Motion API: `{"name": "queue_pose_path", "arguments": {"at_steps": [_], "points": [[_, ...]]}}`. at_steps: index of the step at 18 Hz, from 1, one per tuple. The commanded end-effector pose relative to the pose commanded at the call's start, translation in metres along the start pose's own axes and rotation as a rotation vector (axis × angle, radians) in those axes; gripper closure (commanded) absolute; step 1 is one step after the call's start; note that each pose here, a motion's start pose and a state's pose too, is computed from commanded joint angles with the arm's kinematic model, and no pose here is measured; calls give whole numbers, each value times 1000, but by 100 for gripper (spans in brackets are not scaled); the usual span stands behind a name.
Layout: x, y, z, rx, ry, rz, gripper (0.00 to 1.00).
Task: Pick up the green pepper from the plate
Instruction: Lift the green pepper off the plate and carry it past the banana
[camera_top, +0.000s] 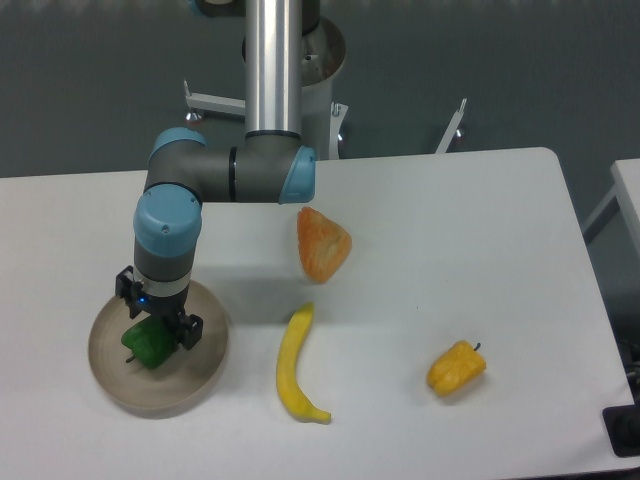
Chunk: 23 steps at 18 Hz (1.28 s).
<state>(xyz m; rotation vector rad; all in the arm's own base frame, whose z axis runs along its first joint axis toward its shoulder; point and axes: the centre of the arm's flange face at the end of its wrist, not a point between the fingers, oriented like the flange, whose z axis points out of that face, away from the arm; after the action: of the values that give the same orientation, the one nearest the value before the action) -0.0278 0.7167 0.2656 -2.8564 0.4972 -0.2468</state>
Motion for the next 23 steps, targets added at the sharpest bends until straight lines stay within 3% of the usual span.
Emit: {"name": "queue_pose_path", "arguments": {"at_steps": [2,4,10,18,23], "points": [[0,-1,-3,5,-3,8,65],[1,-2,-7,9,-6,12,71],[-9,-11,-27,39,-32,17,74],[-117,51,-136,74,-208,42,74],[-183,91,-166,68,-269,90,74]]}}
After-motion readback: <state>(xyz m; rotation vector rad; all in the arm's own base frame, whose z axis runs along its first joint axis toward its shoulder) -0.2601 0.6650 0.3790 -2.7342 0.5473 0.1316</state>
